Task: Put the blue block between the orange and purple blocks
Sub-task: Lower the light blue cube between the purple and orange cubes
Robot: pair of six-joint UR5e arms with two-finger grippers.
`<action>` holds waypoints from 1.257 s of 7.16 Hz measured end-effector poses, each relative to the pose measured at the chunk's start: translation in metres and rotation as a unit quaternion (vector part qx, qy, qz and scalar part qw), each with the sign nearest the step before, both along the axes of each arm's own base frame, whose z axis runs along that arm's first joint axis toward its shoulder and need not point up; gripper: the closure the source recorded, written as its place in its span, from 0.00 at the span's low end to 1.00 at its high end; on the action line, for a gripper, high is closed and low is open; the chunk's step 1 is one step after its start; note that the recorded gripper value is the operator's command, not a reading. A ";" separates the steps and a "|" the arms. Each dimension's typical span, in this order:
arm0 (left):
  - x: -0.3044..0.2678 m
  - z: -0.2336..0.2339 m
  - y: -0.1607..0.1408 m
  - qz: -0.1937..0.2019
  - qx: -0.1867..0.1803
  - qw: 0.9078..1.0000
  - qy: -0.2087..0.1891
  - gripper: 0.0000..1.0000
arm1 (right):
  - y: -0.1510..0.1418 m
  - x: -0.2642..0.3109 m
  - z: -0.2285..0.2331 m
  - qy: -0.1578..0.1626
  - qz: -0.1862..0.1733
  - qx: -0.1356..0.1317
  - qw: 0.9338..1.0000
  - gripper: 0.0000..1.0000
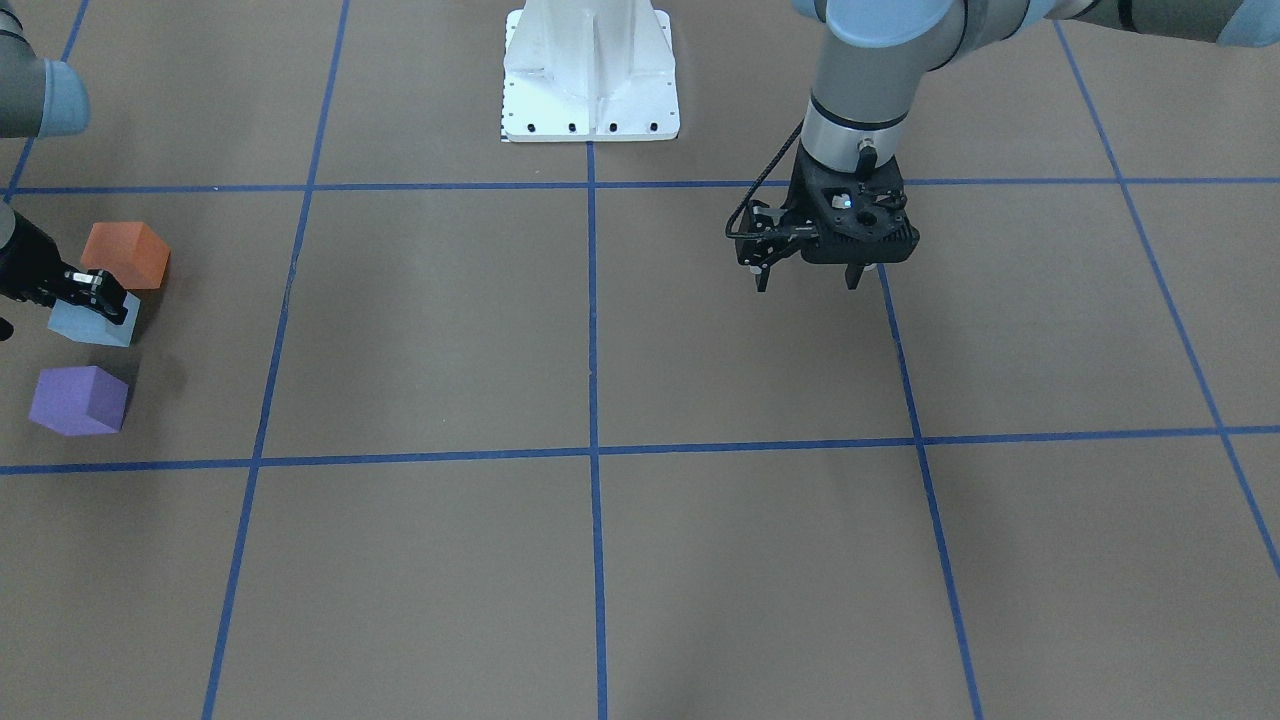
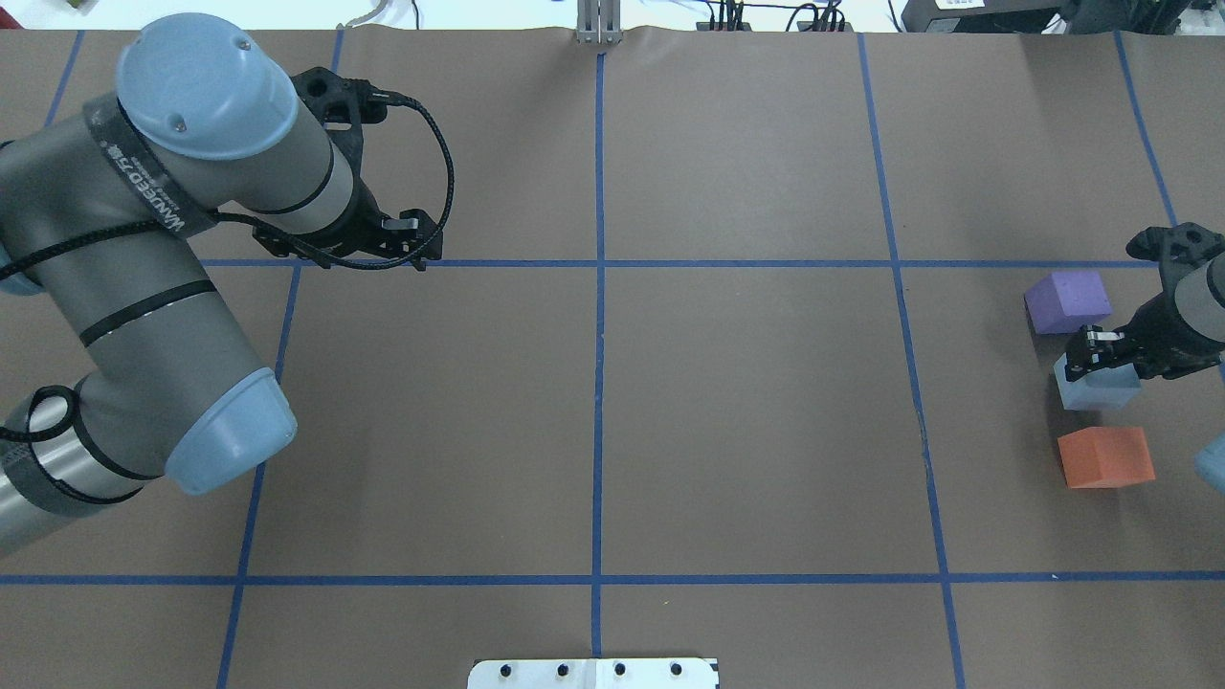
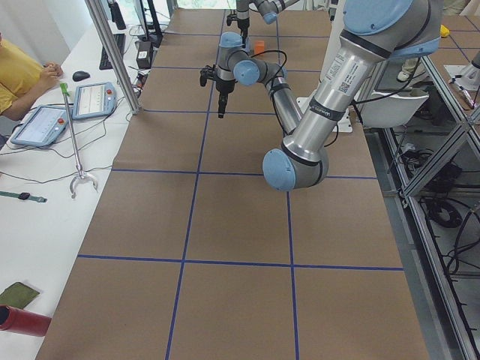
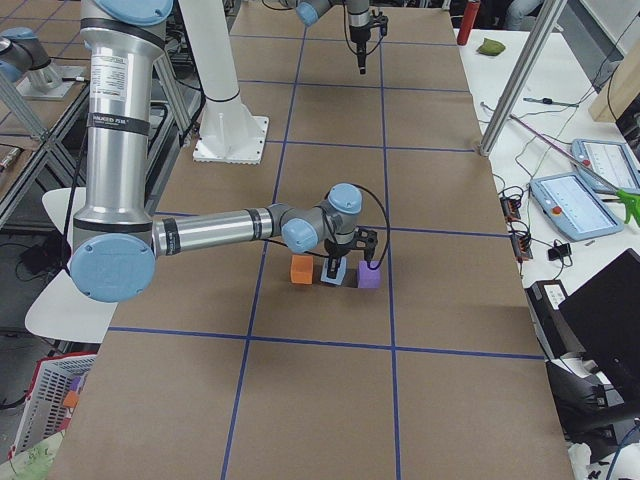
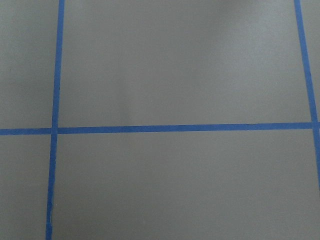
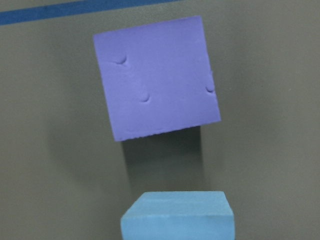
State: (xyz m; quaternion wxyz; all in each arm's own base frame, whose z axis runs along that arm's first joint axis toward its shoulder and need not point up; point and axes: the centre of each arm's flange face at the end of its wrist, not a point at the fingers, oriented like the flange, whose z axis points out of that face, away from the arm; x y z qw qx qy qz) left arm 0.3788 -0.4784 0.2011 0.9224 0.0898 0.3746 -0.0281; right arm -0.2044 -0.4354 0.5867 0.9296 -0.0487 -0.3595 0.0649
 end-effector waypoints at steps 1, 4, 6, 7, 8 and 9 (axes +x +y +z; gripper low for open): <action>0.000 0.000 0.000 0.000 0.000 1.000 0.000 0.00 | -0.002 -0.002 0.001 0.000 0.000 -0.001 1.000 1.00; 0.000 0.000 0.000 0.000 0.000 1.000 0.000 0.00 | -0.009 -0.006 0.000 -0.001 0.000 0.001 1.000 1.00; 0.000 0.000 0.000 0.000 0.000 1.000 0.000 0.00 | -0.011 -0.007 -0.002 -0.002 0.000 0.002 1.000 1.00; 0.000 0.000 0.000 0.000 0.000 1.000 0.000 0.00 | -0.011 -0.008 -0.002 -0.002 0.000 0.001 1.000 0.97; 0.000 0.000 0.000 0.000 0.000 1.000 0.000 0.00 | -0.011 -0.008 -0.001 -0.002 0.000 0.001 1.000 0.85; 0.000 0.000 0.000 0.000 0.000 1.000 0.000 0.00 | -0.012 -0.008 0.000 -0.001 0.000 0.000 1.000 0.50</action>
